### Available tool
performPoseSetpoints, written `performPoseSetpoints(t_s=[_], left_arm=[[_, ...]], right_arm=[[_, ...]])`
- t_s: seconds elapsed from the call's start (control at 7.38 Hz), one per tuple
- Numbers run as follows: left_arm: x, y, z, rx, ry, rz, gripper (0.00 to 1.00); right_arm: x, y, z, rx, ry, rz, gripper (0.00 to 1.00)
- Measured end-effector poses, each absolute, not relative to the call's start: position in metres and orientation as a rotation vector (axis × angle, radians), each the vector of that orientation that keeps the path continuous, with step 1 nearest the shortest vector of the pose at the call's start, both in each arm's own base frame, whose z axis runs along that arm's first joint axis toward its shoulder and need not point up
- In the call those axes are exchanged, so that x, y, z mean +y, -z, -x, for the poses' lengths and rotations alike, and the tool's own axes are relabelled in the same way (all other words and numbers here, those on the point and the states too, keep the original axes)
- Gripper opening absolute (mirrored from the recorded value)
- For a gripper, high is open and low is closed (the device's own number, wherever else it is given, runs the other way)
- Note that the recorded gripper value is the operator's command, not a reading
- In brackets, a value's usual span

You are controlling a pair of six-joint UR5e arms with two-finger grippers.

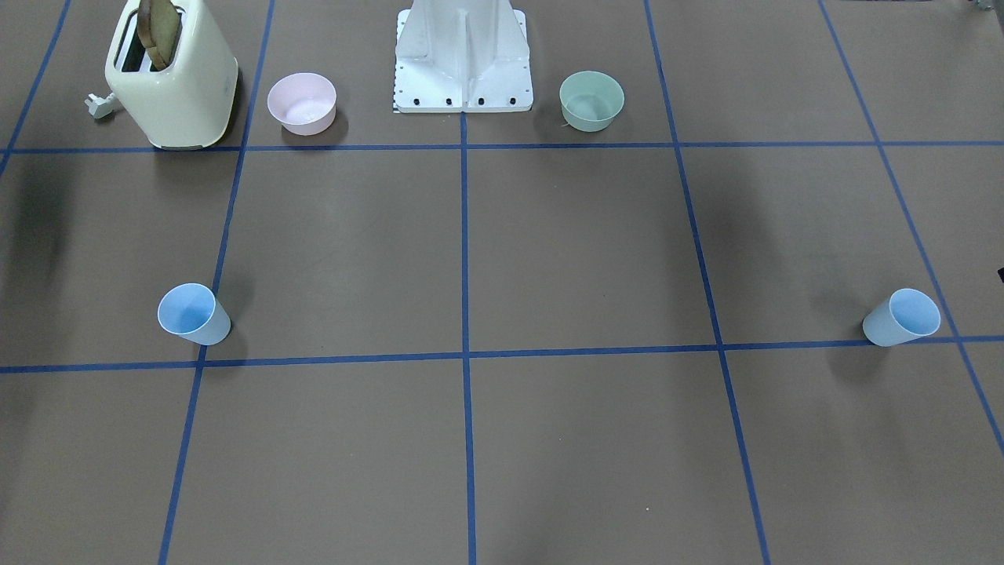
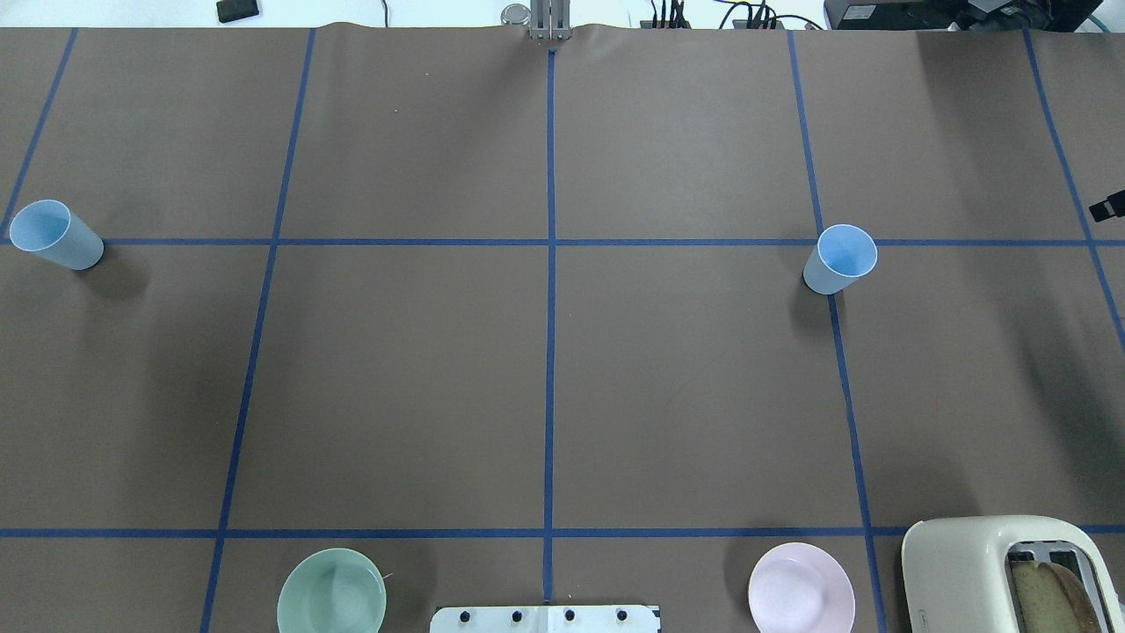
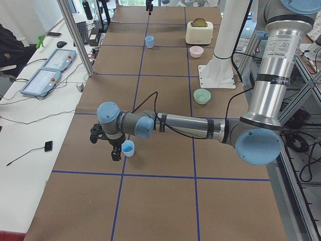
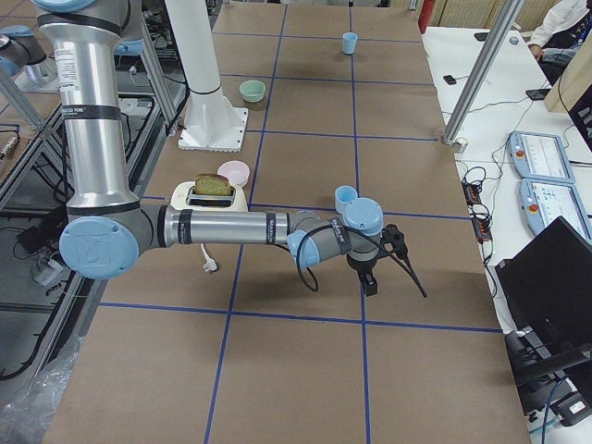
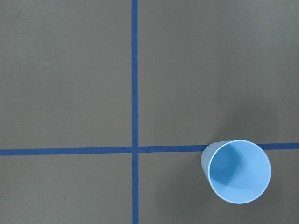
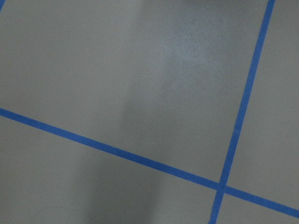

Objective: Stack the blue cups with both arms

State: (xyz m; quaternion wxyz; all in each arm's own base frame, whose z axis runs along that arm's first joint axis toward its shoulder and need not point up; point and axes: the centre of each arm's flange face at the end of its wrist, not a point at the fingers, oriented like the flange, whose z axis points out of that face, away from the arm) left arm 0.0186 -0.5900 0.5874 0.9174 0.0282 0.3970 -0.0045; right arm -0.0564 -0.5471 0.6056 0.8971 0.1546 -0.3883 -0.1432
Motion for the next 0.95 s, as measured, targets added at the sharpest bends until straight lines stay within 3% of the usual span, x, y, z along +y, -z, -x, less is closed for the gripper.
performPoseSetpoints(t_s=[0.41,0.95], left_arm=[[-0.601,-0.582,-0.049,0.823,0.014,-0.026,0.88],[-0.602,-0.601,-0.068,0.827,-0.014,-0.028,0.86]], right_arm=[[-0.539,-0.549,0.120,-0.916,0.259,-0.277,1.00],[-0.520,-0.487,0.173,-0.985,0.220,-0.243,1.00]])
